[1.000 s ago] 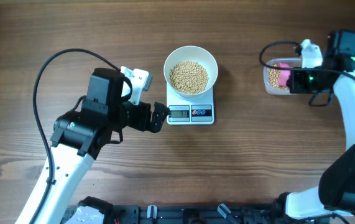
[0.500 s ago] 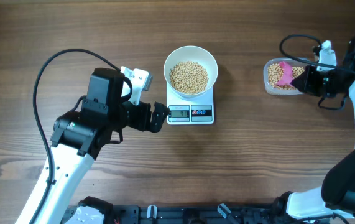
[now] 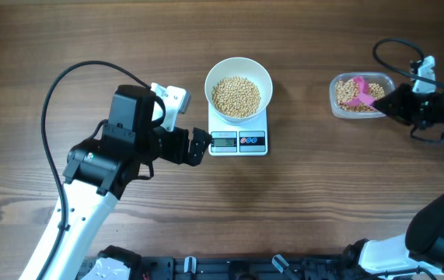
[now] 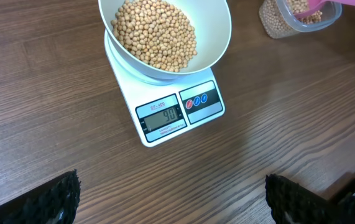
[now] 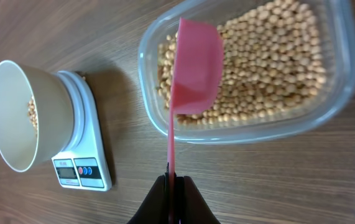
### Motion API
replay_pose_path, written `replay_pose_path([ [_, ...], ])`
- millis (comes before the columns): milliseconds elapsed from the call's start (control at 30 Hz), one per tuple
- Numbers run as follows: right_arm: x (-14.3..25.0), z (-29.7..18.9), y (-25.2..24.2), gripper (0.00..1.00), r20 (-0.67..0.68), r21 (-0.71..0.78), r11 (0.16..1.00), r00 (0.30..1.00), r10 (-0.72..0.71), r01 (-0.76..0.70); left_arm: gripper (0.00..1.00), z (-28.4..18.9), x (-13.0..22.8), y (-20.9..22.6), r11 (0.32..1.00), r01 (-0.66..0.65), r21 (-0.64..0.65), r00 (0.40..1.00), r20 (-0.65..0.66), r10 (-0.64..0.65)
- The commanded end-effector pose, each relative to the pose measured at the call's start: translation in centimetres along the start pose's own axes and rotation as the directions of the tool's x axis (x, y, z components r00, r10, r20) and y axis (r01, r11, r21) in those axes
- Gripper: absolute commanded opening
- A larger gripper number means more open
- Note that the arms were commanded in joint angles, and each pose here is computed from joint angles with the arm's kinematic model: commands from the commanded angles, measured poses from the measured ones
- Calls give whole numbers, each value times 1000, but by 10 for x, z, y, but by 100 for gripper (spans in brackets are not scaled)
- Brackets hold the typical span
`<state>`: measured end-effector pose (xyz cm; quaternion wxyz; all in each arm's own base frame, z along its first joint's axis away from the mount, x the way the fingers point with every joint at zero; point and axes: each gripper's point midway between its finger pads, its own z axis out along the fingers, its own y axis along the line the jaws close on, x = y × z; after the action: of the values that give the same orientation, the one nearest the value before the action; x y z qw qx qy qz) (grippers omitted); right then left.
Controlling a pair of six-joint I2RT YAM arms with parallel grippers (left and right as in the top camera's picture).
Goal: Scoop item into bowl and weigh 150g on scale
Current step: 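Dip and drag the pink scoop through the soybeans in the tub, then lift the filled scoop and carry it left over the white bowl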
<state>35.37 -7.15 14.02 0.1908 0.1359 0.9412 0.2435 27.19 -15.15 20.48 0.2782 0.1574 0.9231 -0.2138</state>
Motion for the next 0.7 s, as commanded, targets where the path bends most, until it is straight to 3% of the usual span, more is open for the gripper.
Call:
replay_pose_path([
  [0, 4, 1, -4, 4, -6, -37, 998, 999, 44, -44, 100, -2, -1, 0, 1000, 8, 5, 1000, 7, -8],
  [167, 2, -6, -12, 4, 13, -50, 996, 997, 77, -76, 100, -2, -1, 0, 1000, 8, 6, 1000, 7, -8],
  [667, -8, -66, -28, 4, 156, -353, 915, 953, 262, -194, 100, -2, -1, 0, 1000, 8, 6, 1000, 7, -8],
])
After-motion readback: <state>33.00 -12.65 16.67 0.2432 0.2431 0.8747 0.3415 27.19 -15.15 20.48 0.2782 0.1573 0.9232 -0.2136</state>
